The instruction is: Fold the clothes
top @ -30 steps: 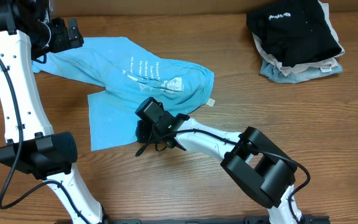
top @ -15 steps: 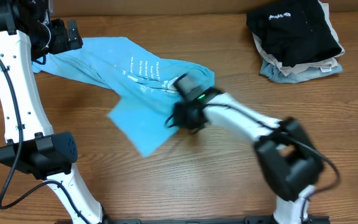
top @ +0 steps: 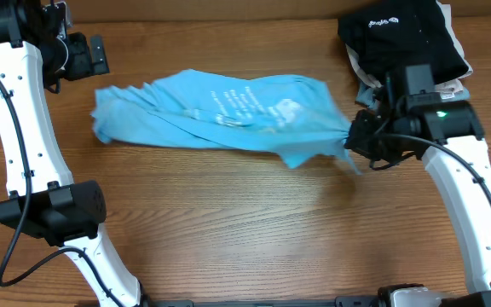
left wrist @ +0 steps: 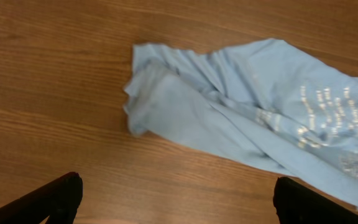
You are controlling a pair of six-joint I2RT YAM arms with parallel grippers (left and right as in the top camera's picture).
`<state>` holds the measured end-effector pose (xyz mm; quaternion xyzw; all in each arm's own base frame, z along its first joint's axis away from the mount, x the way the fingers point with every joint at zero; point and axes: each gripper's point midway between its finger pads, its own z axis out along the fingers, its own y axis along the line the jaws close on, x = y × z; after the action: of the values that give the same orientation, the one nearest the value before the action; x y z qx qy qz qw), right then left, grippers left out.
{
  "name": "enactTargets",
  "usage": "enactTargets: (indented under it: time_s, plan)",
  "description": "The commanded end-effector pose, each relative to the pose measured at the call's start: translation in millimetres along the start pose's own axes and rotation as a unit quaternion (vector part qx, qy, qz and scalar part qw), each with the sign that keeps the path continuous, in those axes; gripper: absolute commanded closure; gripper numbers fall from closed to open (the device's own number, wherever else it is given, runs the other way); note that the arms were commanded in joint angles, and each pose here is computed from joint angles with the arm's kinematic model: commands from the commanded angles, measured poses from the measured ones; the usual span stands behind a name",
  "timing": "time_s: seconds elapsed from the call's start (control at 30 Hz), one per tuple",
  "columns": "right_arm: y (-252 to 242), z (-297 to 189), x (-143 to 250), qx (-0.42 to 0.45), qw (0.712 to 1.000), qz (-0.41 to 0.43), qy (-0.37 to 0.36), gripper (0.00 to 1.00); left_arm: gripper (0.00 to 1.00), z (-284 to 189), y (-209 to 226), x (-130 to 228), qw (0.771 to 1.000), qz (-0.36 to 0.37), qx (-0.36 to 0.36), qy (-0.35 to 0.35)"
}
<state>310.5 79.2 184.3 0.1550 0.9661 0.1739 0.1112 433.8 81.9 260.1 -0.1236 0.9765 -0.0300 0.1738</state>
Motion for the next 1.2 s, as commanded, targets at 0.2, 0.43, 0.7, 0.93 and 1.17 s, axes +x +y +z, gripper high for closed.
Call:
enactTargets:
  time_s: [0.2, 0.43, 0.7, 0.93, 1.17]
  plan:
    - [-1, 2, -2, 0.003, 0.999, -0.039, 0.003, 0.72, 0.00, 20, 3, 23, 0.998, 0.010, -0.010, 0.058]
    - [-1, 2, -1, 0.003, 0.999, -0.044, 0.005, 0.52, 0.00, 74, 2, 28, 0.997, 0.014, -0.008, 0.080]
    - [-3, 2, 5, 0.007, 0.998, -0.052, 0.016, 0.40, 0.00, 144, -11, 28, 0.996, 0.070, 0.010, 0.060]
    - [-4, 2, 5, 0.007, 0.998, -0.051, 0.018, 0.38, 0.07, 189, -14, 45, 0.995, 0.083, 0.013, 0.057]
    - [-2, 2, 3, 0.005, 0.998, -0.053, 0.012, 0.38, 0.11, 208, -5, 55, 0.995, 0.077, -0.001, 0.057]
